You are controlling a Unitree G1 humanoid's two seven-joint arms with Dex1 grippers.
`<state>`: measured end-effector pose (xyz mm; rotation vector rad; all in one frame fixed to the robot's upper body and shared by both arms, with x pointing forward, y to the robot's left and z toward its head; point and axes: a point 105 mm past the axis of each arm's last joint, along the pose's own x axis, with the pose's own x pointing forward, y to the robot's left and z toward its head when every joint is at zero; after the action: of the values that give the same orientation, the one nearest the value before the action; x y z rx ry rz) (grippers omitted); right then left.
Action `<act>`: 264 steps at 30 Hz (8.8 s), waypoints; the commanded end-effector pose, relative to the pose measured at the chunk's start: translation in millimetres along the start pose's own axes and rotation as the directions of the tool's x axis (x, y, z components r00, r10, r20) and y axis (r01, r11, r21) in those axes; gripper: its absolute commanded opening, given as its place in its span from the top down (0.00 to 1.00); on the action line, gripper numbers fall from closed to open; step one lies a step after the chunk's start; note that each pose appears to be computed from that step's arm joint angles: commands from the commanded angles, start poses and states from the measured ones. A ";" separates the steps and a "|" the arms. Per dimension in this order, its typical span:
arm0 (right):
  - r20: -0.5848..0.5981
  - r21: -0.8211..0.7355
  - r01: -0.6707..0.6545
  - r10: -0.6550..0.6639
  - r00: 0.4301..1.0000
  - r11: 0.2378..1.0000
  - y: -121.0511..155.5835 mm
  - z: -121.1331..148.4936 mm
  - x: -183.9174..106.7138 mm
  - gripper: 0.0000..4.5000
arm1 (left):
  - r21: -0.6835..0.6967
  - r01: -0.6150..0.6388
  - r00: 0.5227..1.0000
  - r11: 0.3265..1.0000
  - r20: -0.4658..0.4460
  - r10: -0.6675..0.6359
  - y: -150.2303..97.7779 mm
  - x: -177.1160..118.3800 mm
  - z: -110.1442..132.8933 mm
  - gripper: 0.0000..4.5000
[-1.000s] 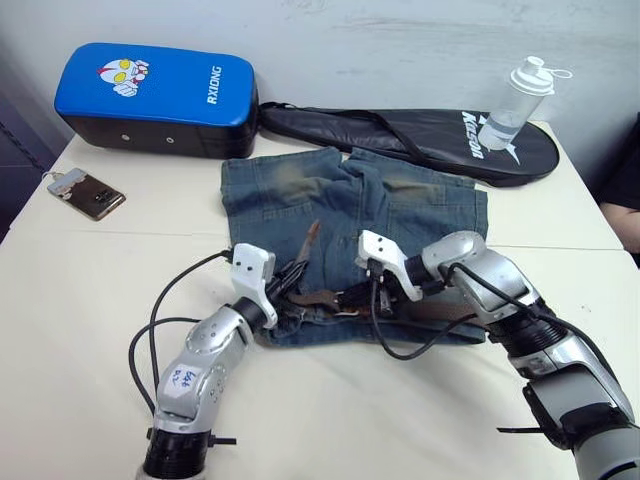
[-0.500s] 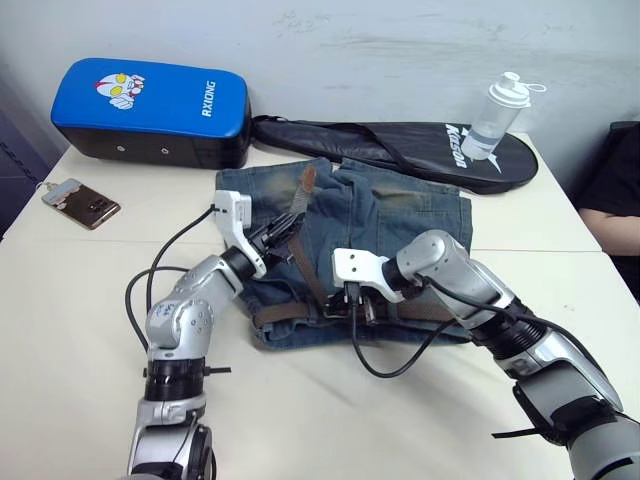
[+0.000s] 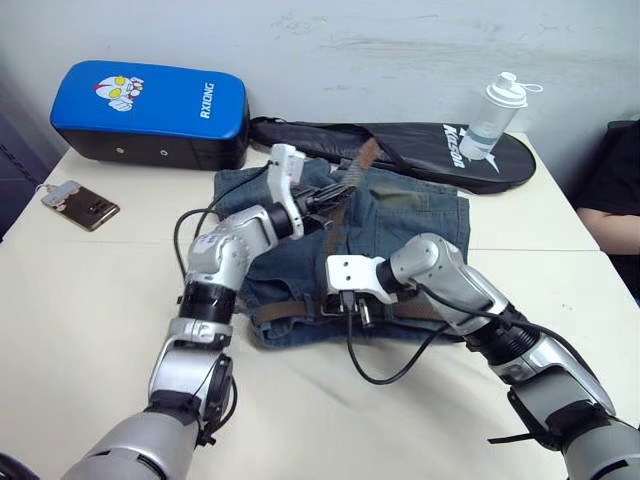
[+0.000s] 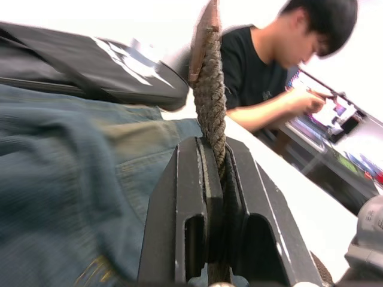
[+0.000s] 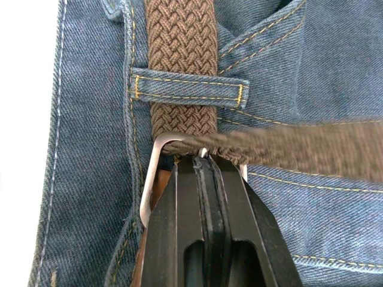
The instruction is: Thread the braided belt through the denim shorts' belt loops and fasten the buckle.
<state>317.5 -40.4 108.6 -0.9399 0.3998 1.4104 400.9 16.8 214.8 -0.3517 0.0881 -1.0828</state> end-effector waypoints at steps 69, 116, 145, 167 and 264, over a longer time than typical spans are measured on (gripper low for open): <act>0.205 -0.021 0.560 -0.545 0.813 0.828 -78.3 -19.8 -155.4 0.06 | 0.525 0.162 0.975 0.836 -0.215 -0.054 -31.8 -3.6 -44.6 1.00; 0.226 0.070 0.387 -0.393 0.891 0.919 -47.1 -24.9 -146.7 0.75 | 0.779 0.249 0.962 0.575 -0.269 -0.052 -30.6 11.6 -32.3 1.00; 0.133 0.055 0.449 -0.452 0.882 0.892 -13.8 -56.5 -93.5 0.51 | 0.854 0.343 0.920 0.392 -0.389 0.042 -5.5 -0.5 -49.5 1.00; 0.201 0.010 0.573 -0.563 0.801 0.819 -35.6 -36.7 -116.8 0.98 | 0.836 0.480 0.848 0.267 -0.520 0.102 10.8 -20.0 -46.4 1.00; 0.106 -0.039 0.501 -0.495 0.862 0.864 -40.5 -60.0 -127.1 0.07 | 0.751 0.438 0.881 0.495 -0.467 -0.070 -34.7 24.5 -83.1 1.00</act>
<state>353.3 -168.0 180.3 -0.9367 0.0436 0.9694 367.6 -29.3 141.6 0.7852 -0.1189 -1.3346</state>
